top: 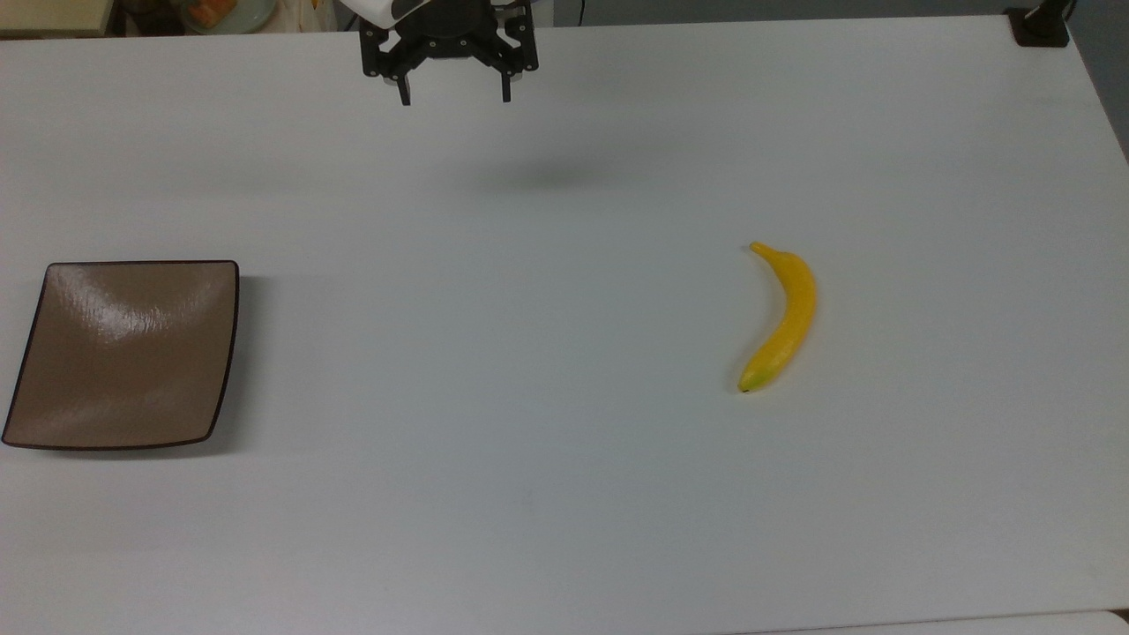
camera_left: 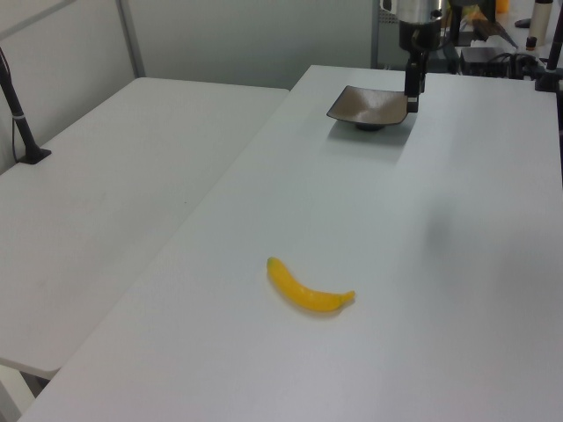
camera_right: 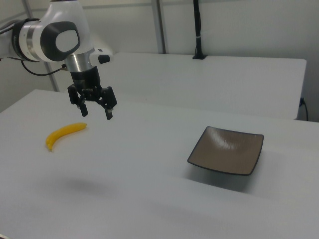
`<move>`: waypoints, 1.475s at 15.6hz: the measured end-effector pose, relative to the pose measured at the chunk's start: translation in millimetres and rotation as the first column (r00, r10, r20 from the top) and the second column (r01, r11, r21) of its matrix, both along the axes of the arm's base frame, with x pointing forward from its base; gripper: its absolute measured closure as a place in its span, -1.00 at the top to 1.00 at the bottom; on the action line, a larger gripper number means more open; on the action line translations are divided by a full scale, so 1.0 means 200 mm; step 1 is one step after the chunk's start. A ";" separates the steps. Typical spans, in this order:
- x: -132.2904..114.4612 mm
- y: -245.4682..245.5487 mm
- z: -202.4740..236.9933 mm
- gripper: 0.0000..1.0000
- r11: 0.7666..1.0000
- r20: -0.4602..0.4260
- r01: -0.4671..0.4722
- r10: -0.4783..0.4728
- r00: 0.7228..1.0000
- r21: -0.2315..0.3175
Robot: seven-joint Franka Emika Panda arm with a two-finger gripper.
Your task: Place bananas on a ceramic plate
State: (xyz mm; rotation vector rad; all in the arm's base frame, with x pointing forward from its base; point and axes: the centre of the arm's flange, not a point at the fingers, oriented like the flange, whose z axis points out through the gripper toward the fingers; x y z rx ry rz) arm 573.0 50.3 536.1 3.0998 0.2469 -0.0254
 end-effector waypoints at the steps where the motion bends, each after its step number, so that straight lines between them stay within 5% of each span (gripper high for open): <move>1: 0.00 0.00 0.00 1.00 1.000 -0.001 0.000 0.000 1.000 0.000; 23: 0.01 0.06 -0.07 1.00 0.997 -0.019 0.083 -0.083 0.996 -0.005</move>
